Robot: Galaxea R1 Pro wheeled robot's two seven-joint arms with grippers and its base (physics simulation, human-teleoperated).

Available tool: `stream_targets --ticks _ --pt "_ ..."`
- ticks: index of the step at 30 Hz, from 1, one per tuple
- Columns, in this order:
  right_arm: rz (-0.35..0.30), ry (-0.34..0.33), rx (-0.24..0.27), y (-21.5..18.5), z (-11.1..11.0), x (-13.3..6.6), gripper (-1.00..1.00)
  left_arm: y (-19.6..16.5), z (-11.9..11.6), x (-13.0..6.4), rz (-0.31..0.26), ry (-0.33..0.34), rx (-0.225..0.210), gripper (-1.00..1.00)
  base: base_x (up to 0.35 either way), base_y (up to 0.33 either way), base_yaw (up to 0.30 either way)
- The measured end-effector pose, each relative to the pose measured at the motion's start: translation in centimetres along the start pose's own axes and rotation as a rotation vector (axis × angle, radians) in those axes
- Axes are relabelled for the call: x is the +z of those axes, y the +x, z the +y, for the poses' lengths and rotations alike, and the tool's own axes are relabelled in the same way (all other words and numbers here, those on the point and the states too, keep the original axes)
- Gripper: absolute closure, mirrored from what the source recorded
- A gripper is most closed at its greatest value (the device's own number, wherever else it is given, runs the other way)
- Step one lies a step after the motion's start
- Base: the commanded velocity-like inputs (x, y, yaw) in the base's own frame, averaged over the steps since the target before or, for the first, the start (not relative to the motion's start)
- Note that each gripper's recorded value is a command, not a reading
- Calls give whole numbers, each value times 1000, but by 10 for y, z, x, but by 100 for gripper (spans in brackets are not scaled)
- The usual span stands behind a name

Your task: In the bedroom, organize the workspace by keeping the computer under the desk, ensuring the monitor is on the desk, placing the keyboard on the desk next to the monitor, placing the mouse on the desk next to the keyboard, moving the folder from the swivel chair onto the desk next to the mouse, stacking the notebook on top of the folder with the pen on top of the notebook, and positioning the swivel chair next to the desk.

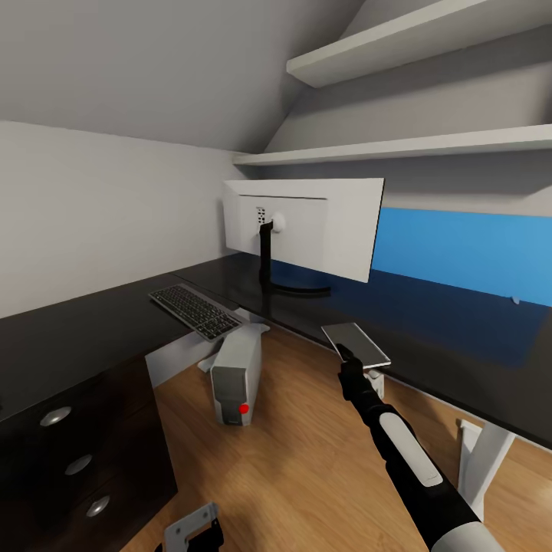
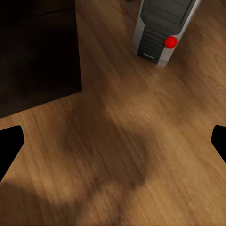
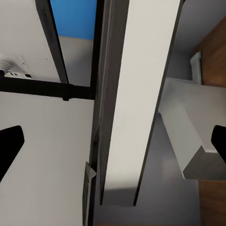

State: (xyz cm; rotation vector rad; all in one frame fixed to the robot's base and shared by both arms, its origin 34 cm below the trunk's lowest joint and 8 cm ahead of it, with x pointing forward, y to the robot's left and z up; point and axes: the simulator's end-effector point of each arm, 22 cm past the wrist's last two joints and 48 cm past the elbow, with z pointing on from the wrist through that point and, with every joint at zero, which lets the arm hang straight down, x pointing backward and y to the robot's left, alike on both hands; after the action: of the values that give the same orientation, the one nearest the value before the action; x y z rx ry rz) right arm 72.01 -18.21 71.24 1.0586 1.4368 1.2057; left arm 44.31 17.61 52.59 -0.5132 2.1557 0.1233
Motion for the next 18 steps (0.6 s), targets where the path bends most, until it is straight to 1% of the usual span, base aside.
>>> stream_targets --ticks 8,12,18 --pt "-3 -1 1 -1 0 0 -100 0 0 0 0 0 0 -100 0 0 0" --pt "-22 -1 0 -6 0 0 -100 0 0 0 1 0 -1 -100 0 0 0" --pt "-26 -1 -1 -7 0 0 -100 0 0 0 1 0 0 -100 0 0 0"
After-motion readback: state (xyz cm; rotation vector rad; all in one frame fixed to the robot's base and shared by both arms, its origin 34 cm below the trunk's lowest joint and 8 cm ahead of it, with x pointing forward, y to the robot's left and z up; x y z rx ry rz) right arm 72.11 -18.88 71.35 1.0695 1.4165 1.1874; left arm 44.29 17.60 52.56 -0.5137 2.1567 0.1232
